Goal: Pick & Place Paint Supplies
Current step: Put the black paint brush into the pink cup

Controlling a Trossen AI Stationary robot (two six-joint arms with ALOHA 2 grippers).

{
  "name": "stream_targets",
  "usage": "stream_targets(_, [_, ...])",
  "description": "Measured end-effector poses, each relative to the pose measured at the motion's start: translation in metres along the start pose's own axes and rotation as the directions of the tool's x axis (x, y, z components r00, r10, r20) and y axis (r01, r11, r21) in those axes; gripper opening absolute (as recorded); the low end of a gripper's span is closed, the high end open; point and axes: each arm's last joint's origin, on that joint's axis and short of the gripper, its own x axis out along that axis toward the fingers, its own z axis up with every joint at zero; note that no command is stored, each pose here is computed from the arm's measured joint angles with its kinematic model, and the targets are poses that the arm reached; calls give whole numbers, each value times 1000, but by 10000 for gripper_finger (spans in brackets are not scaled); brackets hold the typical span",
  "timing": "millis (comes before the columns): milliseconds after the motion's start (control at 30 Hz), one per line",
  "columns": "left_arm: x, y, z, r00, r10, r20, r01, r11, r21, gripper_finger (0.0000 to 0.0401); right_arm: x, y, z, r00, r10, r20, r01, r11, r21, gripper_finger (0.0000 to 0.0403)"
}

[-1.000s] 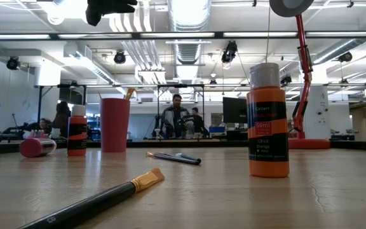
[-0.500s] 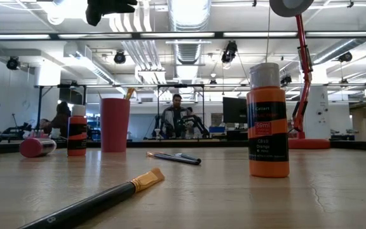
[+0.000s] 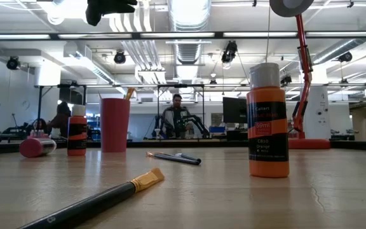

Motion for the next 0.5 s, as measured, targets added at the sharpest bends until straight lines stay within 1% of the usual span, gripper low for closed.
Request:
stream_targets(233, [0, 0, 0, 1000, 0, 0, 0, 1000, -1, 126, -12, -6, 18, 999, 4, 52, -1, 999, -41, 152])
stream_targets(300, [0, 0, 0, 1000, 0, 0, 0, 1000, -1, 126, -13, -7, 25, 996, 0, 90, 5, 998, -60, 153])
stream_targets(400, [0, 0, 0, 1000, 0, 0, 0, 1000, -1, 126, -15, -6, 35, 988, 18, 156, -2, 994, -105, 148])
stream_targets(500, [0, 0, 0, 1000, 0, 0, 0, 1000, -1, 126, -16, -4, 47, 982, 20, 186, 8, 989, -148, 139])
